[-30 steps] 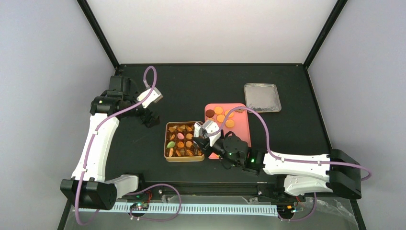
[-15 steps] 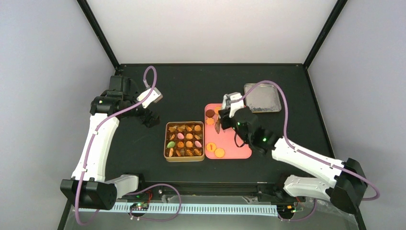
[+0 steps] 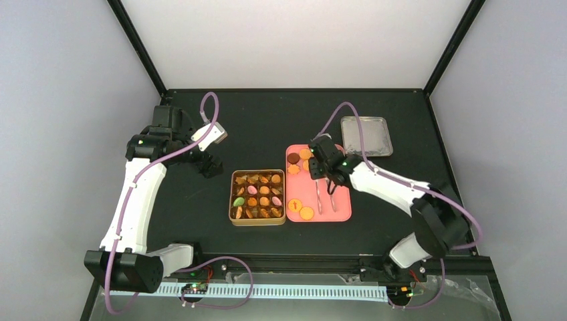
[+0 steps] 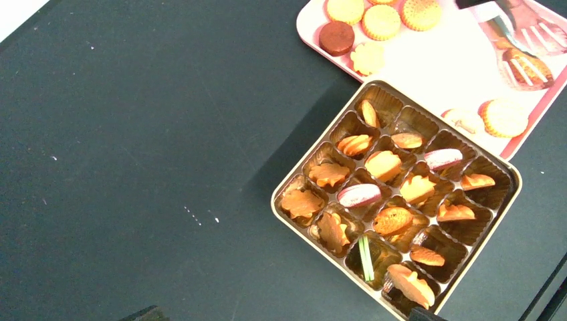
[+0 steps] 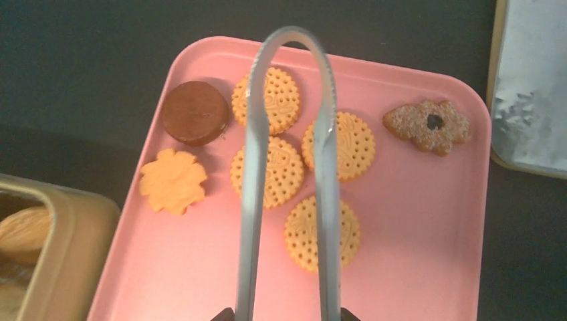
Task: Pack the cookies
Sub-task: Place the clamp on the plate.
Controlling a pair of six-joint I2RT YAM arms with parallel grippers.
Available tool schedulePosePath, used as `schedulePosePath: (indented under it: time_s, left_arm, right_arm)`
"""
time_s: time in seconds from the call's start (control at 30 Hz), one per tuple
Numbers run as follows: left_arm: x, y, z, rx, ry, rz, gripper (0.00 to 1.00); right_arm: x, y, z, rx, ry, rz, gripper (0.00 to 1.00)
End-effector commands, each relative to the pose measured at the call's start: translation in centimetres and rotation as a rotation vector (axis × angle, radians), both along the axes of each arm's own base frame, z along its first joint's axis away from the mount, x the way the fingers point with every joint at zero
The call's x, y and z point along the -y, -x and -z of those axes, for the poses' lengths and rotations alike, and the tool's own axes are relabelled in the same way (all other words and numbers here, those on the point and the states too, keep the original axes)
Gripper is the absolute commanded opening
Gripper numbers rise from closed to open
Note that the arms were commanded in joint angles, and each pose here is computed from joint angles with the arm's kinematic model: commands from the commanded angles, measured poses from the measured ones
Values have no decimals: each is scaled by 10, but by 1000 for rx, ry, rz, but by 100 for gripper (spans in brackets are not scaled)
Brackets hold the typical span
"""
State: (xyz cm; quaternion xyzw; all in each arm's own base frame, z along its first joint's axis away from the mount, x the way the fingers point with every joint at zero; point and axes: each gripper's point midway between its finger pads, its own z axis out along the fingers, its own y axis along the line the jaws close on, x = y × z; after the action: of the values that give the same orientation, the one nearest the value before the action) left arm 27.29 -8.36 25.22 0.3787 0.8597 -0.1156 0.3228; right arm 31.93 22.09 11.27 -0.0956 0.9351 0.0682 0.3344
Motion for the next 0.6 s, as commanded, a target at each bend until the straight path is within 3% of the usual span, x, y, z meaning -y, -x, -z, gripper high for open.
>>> schedulePosePath:
  time_s: [0.0,0.13,0.37,0.57]
  left_arm:
    - [0,4,-17,39,11,5,96]
    - [-1,5,-18,46,5,5,96]
    - [-1,7,-14,41,11,9,96]
    - [3,9,-14,34,33,16,96]
  right_arm:
    - [-5,-24,2,-31,-14,34,39]
    - [-11,-38,9,-61,-14,42,47]
    - [13,-66,-7,-34,-18,123,77]
    - [71,-117,-16,-1,3,306,75]
